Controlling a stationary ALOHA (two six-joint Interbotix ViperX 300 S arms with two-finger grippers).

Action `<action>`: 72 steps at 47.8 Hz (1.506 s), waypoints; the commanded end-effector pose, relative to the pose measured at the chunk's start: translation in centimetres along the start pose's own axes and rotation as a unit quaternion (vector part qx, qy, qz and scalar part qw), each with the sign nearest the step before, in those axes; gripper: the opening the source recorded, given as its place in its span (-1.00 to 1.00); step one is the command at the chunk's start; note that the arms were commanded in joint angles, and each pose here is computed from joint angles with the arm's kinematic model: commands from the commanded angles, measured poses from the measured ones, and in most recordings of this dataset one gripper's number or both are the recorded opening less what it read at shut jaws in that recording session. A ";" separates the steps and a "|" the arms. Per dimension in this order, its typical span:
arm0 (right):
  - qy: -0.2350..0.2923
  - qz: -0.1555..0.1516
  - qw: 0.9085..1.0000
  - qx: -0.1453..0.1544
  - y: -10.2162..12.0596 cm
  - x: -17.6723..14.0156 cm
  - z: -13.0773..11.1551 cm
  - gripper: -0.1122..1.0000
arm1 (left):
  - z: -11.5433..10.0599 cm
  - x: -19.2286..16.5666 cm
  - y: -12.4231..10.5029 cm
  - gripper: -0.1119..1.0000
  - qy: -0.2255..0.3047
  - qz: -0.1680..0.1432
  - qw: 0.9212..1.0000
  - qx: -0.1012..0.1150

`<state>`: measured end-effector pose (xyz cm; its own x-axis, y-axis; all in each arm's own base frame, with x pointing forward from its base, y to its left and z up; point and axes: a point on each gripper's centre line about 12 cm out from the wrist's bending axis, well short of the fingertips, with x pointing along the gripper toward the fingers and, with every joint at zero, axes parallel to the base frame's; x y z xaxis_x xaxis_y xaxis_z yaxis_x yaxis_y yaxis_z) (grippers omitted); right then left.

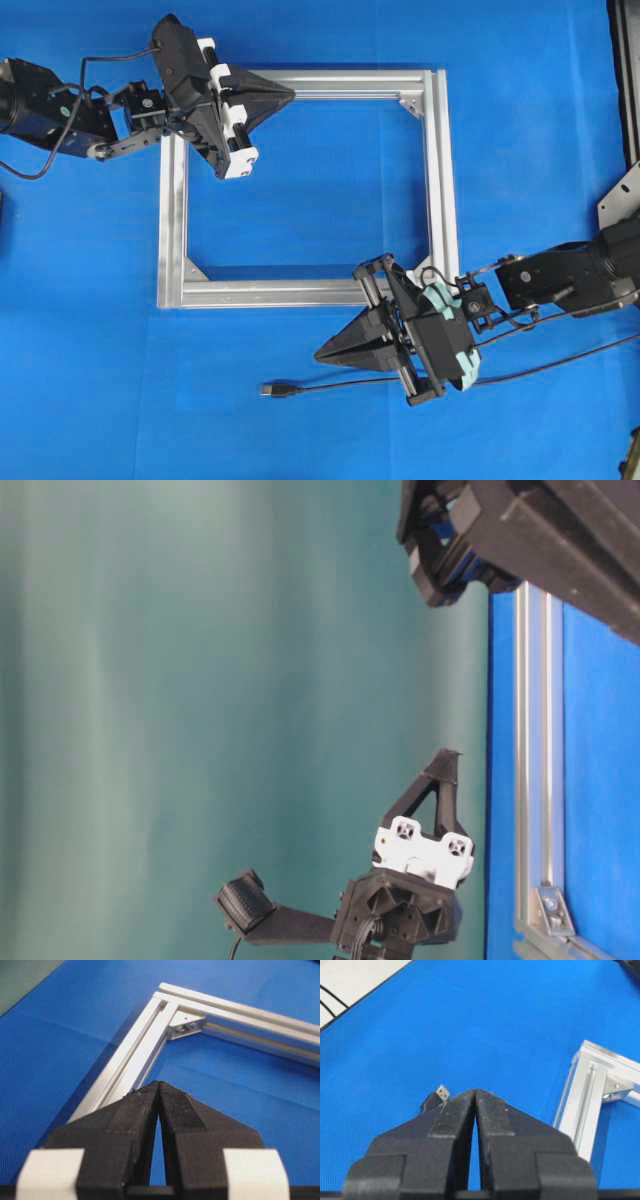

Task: Insert the wire through the string loop located on the right side.
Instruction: 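Lower the open right gripper over the black USB cable near its plug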

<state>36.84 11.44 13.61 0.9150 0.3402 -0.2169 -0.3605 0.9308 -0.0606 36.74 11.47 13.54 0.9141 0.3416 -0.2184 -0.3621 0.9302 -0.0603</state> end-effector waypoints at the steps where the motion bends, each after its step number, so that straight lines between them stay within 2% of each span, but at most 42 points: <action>1: -0.033 0.013 0.999 -0.007 1.0 -0.1 2.4 -0.80 | 1.9 -0.1 -0.1 -0.79 -0.017 -0.005 1.000 0.003; 7: -0.021 0.018 1.000 -0.006 1.5 0.0 2.7 -0.90 | 1.5 -0.1 0.2 -0.79 0.000 -0.001 1.000 0.002; 12: -0.009 0.010 1.000 0.008 1.3 0.2 2.6 -0.90 | 1.4 -0.2 0.2 -0.79 0.001 -0.001 1.000 0.002; 30: -0.007 0.008 1.000 0.019 1.3 0.3 2.7 -0.86 | 1.4 -0.2 0.3 -0.79 0.001 -0.001 1.000 0.003; 36: -0.007 0.005 0.999 0.032 1.3 0.4 2.8 -0.60 | 1.5 -0.2 0.3 -0.79 -0.002 -0.001 1.000 0.003; 40: -0.003 0.007 0.999 0.034 1.4 0.4 2.7 -0.22 | 1.5 -0.2 0.4 -0.79 -0.003 0.000 1.000 0.004; 48: -0.002 0.005 0.999 0.042 1.7 0.4 2.7 0.68 | 1.5 -0.2 0.4 -0.79 -0.003 0.000 1.000 0.004; 50: 0.000 0.004 0.999 0.045 1.7 0.4 2.7 0.79 | 1.4 -0.2 0.4 -0.79 -0.002 0.000 1.000 0.003; 55: 0.010 -0.003 0.998 0.055 1.7 0.5 2.3 0.67 | 1.5 -0.3 0.4 -0.79 -0.003 0.000 1.000 0.004; 72: 0.066 -0.035 0.991 0.109 2.4 2.1 -1.8 0.68 | 1.5 -0.3 0.4 -0.79 -0.003 0.000 1.000 0.003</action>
<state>37.13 13.69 10.93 0.8928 0.2713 -0.3596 -0.2483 0.9625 0.1095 36.45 11.82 13.43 0.9037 0.3385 -0.2624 -0.3638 0.9300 -0.0533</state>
